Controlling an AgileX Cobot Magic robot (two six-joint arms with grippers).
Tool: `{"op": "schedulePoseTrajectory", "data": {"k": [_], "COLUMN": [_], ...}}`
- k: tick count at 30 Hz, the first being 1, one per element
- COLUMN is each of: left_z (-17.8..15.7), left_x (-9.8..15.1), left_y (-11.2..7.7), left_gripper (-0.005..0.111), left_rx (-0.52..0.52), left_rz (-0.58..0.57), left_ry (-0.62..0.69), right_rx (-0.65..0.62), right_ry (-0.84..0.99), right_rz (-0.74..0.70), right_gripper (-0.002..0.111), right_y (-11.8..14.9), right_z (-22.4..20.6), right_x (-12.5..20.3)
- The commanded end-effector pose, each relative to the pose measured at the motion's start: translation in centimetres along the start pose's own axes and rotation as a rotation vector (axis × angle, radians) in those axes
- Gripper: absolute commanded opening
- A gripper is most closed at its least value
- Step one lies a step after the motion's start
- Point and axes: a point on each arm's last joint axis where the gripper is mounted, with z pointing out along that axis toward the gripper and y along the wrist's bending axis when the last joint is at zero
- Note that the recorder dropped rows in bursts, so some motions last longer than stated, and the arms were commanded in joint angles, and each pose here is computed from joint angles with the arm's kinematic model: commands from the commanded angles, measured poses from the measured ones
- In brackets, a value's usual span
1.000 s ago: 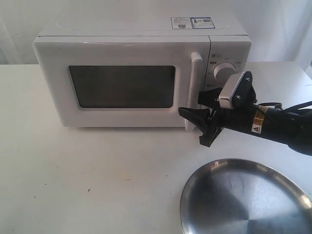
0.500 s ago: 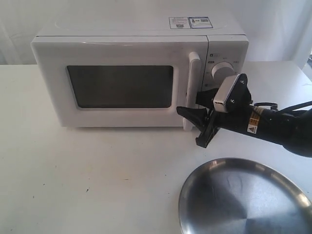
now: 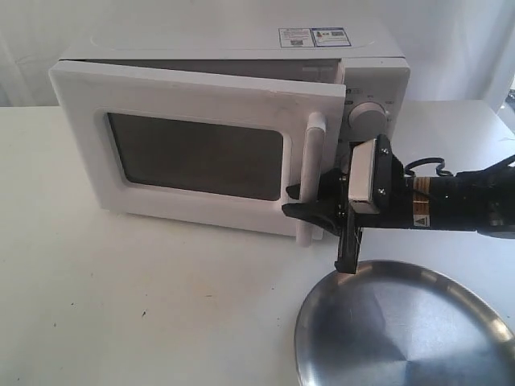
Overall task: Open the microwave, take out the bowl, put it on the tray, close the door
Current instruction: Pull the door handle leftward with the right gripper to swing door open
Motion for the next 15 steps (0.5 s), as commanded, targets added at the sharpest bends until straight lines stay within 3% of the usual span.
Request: {"op": "schedulePoseTrajectory", "data": {"k": [1,3,10,15], "left_z": [0.0,0.0,0.0,0.0], "left_x": [-0.1,-0.1,-0.1,-0.1], "left_y": [0.0,0.0,0.0,0.0], "left_gripper": [0.000,0.000,0.000,0.000], "left_rx": [0.004,0.004,0.004,0.004], "left_rz": [-0.010,-0.010,-0.010,-0.010], "left_ry": [-0.005,-0.005,-0.005,-0.005], "right_rx": [-0.023,-0.016,-0.063,0.024], "right_ry": [-0.128,-0.134,-0.120,0.240], "right_rz": [-0.090,-0.046,0.032,0.149], "right_gripper": [0.001,0.005,0.038,0.041], "right_y": [-0.2,-0.3,0.7,0.0], "right_z": [-0.1,-0.3,-0.8,-1.5], "right_x": [-3.8,-4.3,-4.9,-3.0]}}
